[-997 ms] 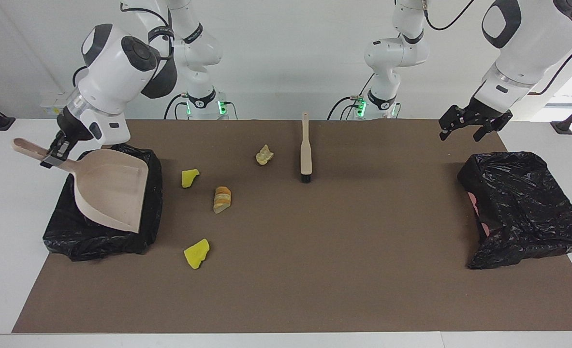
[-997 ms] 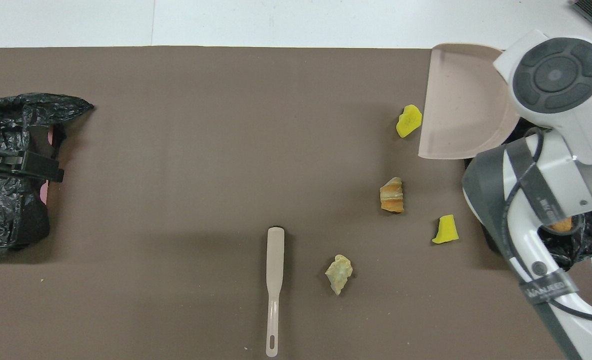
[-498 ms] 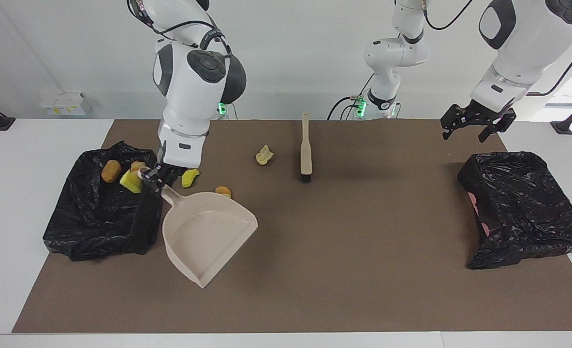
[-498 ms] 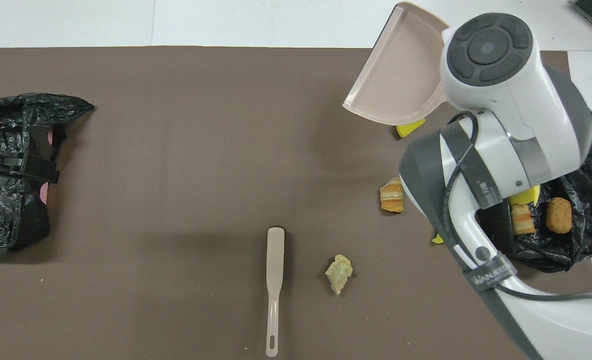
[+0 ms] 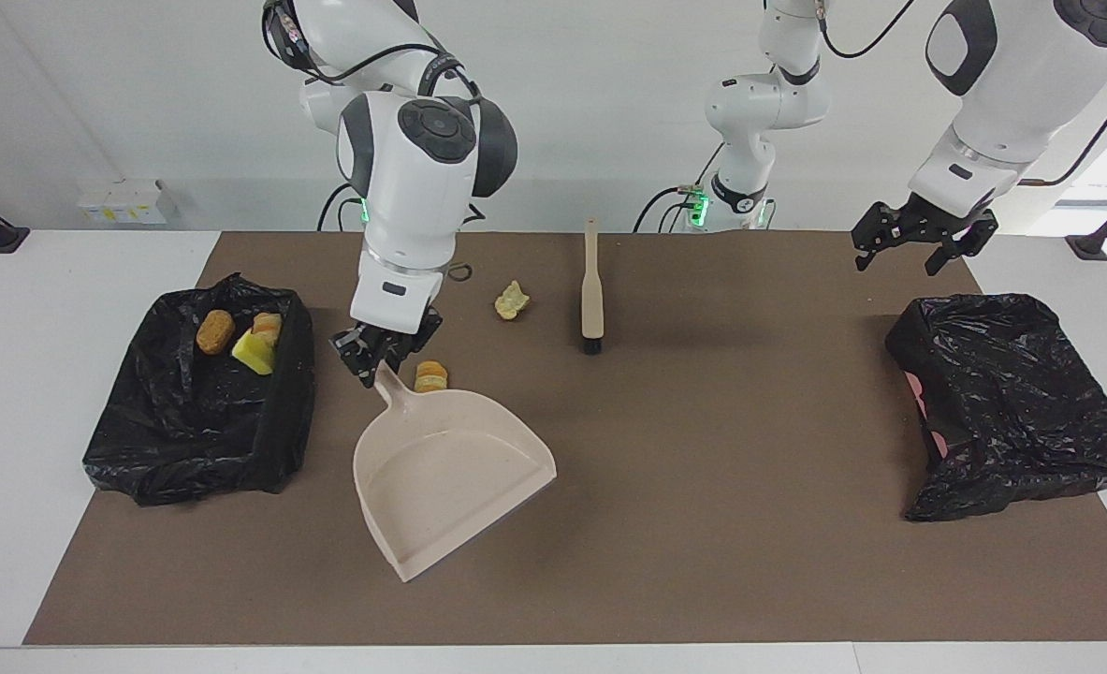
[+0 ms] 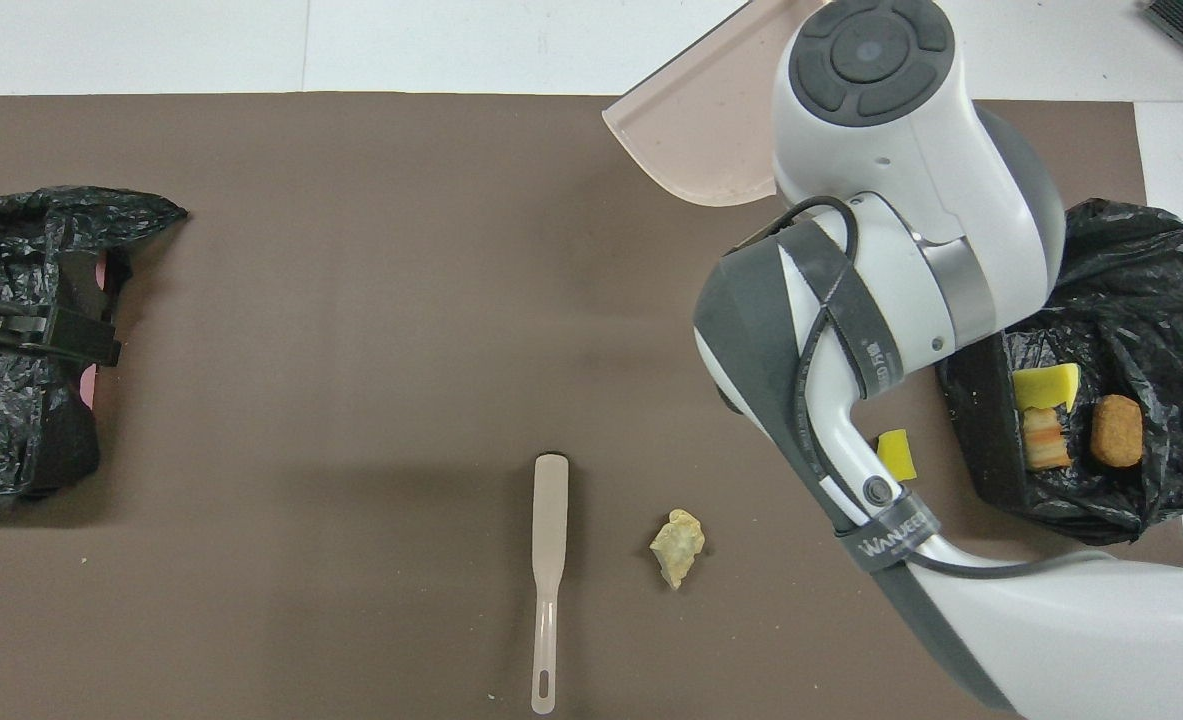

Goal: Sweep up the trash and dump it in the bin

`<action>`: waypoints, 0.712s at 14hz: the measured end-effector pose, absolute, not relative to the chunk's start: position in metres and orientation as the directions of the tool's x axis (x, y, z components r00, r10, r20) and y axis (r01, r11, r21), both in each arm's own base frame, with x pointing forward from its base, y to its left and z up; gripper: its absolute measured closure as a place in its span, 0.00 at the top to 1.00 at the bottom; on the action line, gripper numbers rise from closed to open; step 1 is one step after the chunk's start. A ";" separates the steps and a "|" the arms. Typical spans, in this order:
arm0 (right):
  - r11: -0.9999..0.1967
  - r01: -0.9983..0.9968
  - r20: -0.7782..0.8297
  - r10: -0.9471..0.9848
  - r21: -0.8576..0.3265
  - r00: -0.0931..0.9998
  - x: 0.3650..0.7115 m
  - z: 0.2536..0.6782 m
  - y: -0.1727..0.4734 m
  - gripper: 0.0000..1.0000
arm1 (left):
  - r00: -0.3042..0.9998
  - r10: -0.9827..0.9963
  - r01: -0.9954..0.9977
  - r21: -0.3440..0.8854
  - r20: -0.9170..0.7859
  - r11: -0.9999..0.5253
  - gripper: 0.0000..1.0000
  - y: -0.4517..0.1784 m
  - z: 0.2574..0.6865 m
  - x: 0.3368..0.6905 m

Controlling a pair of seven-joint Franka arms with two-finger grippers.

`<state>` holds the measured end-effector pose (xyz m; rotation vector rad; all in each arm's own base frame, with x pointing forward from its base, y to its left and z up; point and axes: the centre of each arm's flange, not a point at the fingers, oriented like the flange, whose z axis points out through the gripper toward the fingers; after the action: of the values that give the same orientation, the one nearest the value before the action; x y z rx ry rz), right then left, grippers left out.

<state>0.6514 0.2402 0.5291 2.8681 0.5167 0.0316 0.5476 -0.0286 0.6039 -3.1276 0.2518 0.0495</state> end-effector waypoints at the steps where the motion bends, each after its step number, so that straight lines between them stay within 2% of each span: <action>1: -0.944 0.274 -0.007 0.278 0.184 0.961 0.651 0.526 0.247 0.31 | 0.987 -0.160 -0.160 -0.001 -0.032 -0.987 1.00 -0.029 0.604 0.548; 5: -0.995 0.071 -0.021 0.069 0.077 0.997 0.650 0.494 0.300 0.31 | 0.986 -0.161 -0.161 -0.001 -0.033 -0.987 1.00 -0.029 0.603 0.547; 10: -0.999 -0.015 -0.042 -0.013 -0.035 0.999 0.650 0.445 0.359 0.31 | 0.986 -0.163 -0.163 0.000 -0.042 -0.987 1.00 -0.030 0.599 0.547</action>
<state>0.6497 0.3588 0.4452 3.1764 -0.0219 -0.0668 0.5469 -0.0300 0.5991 -3.1271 0.2564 0.0655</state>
